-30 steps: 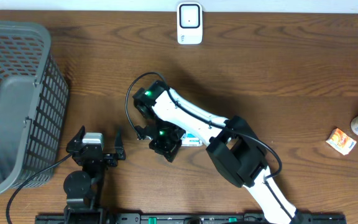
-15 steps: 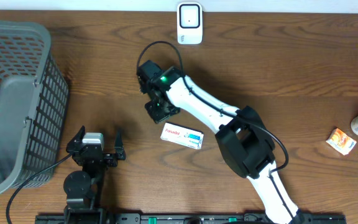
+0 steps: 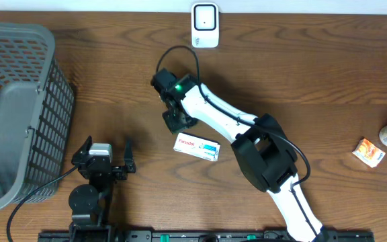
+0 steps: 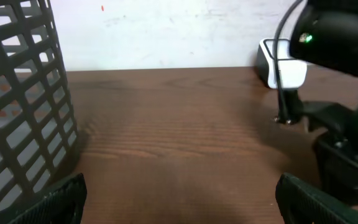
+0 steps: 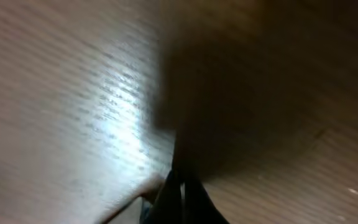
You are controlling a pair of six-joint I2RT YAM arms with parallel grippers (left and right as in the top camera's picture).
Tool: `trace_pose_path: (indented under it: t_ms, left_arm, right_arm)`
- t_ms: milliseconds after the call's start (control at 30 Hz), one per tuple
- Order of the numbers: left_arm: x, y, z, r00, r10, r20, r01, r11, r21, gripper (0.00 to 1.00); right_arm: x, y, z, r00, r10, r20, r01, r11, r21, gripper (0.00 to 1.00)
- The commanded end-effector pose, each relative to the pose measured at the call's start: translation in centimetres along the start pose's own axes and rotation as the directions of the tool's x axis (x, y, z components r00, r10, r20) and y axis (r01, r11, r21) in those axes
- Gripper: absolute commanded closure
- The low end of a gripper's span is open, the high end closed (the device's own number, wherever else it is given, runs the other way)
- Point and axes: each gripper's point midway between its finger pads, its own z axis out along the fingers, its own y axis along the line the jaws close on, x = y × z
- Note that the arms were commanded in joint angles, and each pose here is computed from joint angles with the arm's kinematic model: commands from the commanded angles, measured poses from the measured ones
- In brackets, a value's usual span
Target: Scan the item barcode
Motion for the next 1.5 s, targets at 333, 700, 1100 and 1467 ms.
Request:
trace_pose_path:
  t_ms: [333, 700, 1100, 1467]
  left_arm:
    - [1.5, -0.3, 0.0, 0.999, -0.007, -0.051, 0.008, 1.0, 0.016, 0.04]
    - [1.5, -0.3, 0.0, 0.999, -0.007, -0.051, 0.008, 1.0, 0.016, 0.04]
    - [1.5, -0.3, 0.0, 0.999, -0.007, -0.051, 0.008, 1.0, 0.016, 0.04]
    - [1.5, -0.3, 0.0, 0.999, -0.007, -0.051, 0.008, 1.0, 0.016, 0.04]
  right_arm:
    - [6.6, 6.0, 0.7, 0.921, -0.368, -0.125, 0.269, 0.836, -0.479, 0.99]
    - [13.9, -1.1, -1.0, 0.752, -0.444, -0.487, 0.352, 0.896, -0.273, 0.99]
    - [10.5, -9.2, -1.6, 0.883, -0.098, -0.458, 0.276, 0.899, 0.34, 0.99]
    - [7.0, -4.4, -10.0, 0.988, 0.073, -0.135, -0.05, 0.985, 0.166, 0.99]
